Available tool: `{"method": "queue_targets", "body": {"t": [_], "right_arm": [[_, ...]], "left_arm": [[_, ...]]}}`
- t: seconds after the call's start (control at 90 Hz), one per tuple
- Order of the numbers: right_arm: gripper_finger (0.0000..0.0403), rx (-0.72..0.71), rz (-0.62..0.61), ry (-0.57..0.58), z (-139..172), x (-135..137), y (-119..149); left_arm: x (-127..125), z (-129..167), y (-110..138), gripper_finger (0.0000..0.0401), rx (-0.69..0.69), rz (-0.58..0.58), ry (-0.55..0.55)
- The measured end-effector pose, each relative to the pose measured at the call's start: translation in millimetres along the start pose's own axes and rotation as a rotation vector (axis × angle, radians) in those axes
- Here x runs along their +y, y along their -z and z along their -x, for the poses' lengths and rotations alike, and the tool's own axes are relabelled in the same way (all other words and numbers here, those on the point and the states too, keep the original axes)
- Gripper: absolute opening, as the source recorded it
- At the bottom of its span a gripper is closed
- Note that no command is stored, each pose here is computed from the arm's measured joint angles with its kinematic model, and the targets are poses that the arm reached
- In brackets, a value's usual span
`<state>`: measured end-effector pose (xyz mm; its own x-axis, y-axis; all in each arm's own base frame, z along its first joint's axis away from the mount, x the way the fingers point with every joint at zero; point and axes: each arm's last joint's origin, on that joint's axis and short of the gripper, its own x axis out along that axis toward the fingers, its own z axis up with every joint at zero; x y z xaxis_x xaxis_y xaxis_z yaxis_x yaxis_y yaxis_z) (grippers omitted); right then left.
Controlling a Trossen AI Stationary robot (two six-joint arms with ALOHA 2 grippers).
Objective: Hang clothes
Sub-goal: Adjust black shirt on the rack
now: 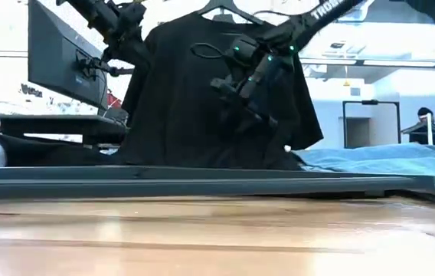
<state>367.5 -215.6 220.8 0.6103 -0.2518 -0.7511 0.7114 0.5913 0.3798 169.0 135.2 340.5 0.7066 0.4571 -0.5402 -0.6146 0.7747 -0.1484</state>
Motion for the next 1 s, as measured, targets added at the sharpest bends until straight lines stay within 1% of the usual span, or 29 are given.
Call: {"method": "queue_targets", "body": {"t": [0.067, 0.156, 0.267, 0.356, 0.456, 0.533, 0.6, 0.644, 0.711, 0.8, 0.9, 1.0], "right_arm": [[0.0191, -0.104, -0.004, 0.007, 5, -25, -23], [0.0191, -0.197, -0.008, 0.047, 18, -58, -51], [0.0191, -0.322, 0.053, 0.098, 43, -87, -85], [0.0191, -0.372, 0.091, 0.128, 60, -101, -102], [0.0191, -0.359, 0.104, 0.071, 74, -100, -113], [0.0191, -0.277, 0.090, -0.020, 77, -94, -110], [0.0191, -0.182, 0.083, -0.100, 73, -85, -101], [0.0191, -0.122, 0.092, -0.128, 68, -75, -93], [0.0191, -0.055, 0.121, -0.146, 62, -60, -82], [0.0191, -0.008, 0.175, -0.155, 52, -44, -69], [0.0191, 0.046, 0.192, -0.154, 40, -37, -53], [0.0191, 0.091, 0.201, -0.156, 29, -34, -38]], "left_arm": [[-3, -1, 1, 0.0123, 0.010, 0.020, 0.011], [-8, -2, 2, 0.0123, 0.018, 0.034, 0.028], [-13, -3, 4, 0.0123, 0.032, 0.052, 0.041], [-15, -4, 3, 0.0123, 0.026, 0.051, 0.036], [-18, -11, 3, 0.0123, 0.030, 0.061, 0.033], [-21, -20, 2, 0.0123, 0.036, 0.081, 0.042], [-26, -32, 3, 0.0123, 0.054, 0.089, 0.056], [-29, -42, 6, 0.0123, 0.082, 0.094, 0.062], [-37, -61, 10, 0.0123, 0.124, 0.101, 0.076], [-46, -87, 22, 0.0123, 0.210, 0.113, 0.082], [-61, -119, 42, 0.0123, 0.326, 0.093, 0.064], [-75, -146, 65, 0.0123, 0.421, 0.053, 0.032]]}}
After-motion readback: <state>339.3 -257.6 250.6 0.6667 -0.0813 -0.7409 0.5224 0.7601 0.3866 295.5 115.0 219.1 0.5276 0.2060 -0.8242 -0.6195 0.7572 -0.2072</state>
